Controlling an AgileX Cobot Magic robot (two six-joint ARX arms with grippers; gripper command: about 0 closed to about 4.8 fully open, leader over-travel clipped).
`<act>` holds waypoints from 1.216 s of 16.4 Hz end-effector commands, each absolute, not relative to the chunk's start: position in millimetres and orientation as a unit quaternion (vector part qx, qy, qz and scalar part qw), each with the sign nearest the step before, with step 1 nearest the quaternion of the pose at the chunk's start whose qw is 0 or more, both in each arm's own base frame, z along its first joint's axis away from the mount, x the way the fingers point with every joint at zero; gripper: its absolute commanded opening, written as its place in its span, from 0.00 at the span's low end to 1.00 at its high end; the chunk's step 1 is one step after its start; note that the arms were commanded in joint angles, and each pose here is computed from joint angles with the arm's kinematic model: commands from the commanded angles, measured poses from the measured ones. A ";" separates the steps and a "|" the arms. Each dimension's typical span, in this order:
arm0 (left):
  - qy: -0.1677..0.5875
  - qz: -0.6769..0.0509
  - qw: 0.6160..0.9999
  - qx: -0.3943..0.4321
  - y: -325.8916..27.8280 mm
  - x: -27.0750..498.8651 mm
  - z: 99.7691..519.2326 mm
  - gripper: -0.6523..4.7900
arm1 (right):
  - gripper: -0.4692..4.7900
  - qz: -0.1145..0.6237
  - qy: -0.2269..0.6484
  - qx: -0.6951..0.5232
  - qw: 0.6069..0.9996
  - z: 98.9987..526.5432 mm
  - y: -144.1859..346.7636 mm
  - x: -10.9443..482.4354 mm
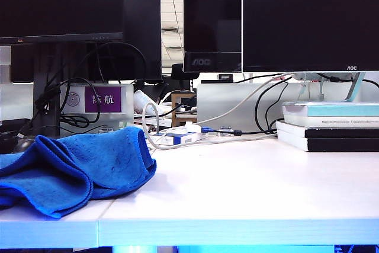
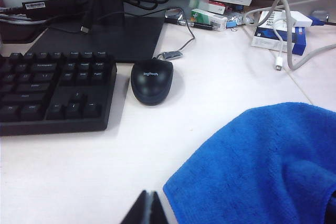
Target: Wipe the table from right to left using the rag.
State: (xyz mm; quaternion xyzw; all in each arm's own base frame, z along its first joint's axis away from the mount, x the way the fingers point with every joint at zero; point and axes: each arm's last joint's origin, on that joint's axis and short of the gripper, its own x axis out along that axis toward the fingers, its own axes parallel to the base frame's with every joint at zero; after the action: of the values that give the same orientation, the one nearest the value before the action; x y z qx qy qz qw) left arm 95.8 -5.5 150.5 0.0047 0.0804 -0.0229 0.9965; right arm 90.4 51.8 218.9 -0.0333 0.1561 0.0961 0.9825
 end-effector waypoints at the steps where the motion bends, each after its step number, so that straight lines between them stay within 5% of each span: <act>1: 0.089 -0.023 0.996 0.003 -5.5 95.6 148.3 0.11 | 0.13 0.084 0.138 -0.037 0.986 222.1 48.8 89.3; 4: 0.089 -0.023 0.996 0.003 -5.5 95.6 148.3 0.11 | 0.13 -0.032 0.115 -0.023 0.993 214.5 29.2 97.7; 7: 0.089 -0.023 0.996 0.003 -5.5 95.6 148.3 0.11 | 0.13 -0.055 0.080 0.008 0.995 193.8 15.6 102.7; 12: 0.089 -0.023 0.996 0.003 -5.4 95.6 148.3 0.11 | 0.13 -0.027 0.078 0.018 0.996 148.8 10.9 95.5; 20: 0.089 -0.023 0.996 0.003 -5.4 95.6 148.3 0.11 | 0.13 -0.034 0.081 0.028 0.996 148.2 0.1 96.3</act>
State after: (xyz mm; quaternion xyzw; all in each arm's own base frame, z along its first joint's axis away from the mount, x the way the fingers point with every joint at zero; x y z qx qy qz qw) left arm 95.8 -5.5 150.5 0.0045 0.0804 -0.0231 0.9965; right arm 96.0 1.2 150.3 0.0276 0.0793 -0.0304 0.9960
